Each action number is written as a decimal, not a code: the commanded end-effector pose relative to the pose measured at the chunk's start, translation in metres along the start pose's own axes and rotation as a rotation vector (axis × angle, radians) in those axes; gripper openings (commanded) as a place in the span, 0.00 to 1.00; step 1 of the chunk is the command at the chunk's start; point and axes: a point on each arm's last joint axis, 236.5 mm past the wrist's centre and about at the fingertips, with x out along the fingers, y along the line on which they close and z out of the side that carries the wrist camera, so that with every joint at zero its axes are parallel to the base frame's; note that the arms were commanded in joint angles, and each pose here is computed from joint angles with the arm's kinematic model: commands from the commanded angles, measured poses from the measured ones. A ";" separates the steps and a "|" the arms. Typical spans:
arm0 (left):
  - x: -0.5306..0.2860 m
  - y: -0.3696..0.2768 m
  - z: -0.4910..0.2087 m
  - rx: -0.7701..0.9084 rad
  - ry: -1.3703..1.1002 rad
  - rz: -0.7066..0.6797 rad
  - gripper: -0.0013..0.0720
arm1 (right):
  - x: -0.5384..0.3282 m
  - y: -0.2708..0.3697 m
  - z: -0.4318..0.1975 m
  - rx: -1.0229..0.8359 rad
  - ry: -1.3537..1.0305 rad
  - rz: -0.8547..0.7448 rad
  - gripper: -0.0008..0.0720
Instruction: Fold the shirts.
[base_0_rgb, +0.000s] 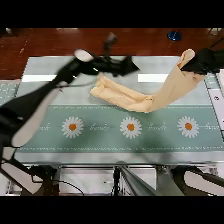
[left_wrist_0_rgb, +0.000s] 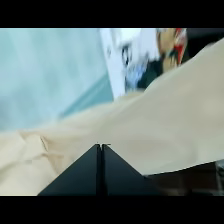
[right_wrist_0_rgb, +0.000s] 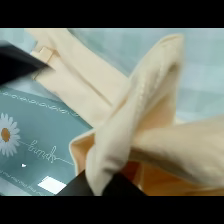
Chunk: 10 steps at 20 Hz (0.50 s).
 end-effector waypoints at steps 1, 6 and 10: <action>-0.141 -0.024 0.062 0.174 -0.112 0.074 0.05 | 0.015 0.013 0.000 -0.010 0.014 -0.027 0.03; -0.318 -0.047 0.059 0.294 -0.211 0.277 0.05 | 0.056 0.033 0.004 -0.027 0.015 -0.122 0.04; -0.393 -0.075 0.049 0.365 -0.336 0.389 0.05 | 0.109 0.061 0.006 0.005 0.033 -0.084 0.03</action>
